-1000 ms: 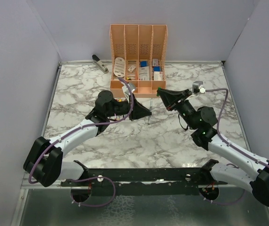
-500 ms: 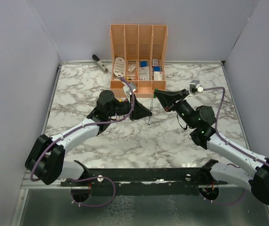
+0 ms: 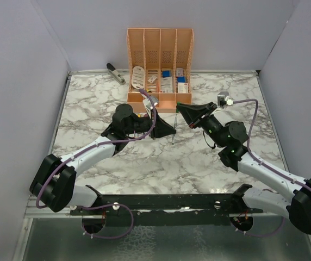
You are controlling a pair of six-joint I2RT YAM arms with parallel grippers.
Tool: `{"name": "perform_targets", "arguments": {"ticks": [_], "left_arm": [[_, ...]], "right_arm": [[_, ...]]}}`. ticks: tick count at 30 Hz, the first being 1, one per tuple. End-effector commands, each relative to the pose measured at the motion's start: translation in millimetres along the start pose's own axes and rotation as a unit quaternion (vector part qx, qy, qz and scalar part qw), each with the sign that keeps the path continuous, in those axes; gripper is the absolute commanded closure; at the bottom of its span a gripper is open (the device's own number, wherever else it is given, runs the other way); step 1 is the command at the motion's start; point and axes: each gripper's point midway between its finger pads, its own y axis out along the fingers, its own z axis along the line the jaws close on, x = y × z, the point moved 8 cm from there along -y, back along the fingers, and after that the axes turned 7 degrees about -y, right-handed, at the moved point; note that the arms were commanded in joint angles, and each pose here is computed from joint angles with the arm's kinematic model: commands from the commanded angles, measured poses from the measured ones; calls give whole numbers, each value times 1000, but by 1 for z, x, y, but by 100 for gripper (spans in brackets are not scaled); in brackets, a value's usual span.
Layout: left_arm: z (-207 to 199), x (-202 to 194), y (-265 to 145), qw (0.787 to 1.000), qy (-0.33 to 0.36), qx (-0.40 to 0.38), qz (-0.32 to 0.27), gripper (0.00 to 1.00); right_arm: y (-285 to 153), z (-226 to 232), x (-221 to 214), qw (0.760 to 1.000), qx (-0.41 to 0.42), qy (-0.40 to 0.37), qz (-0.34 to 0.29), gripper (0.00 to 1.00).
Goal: Insert the pens into the pen caps
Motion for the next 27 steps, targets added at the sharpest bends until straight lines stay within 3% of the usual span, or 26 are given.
{"name": "perform_targets", "arguments": {"ticks": [1, 27], "left_arm": [[-14, 14, 3, 999, 29, -34, -8, 100], [-15, 17, 3, 999, 36, -28, -16, 100]], "right_arm": [[7, 6, 11, 1000, 22, -7, -16, 99], [3, 2, 1, 1000, 7, -13, 16, 99]]}}
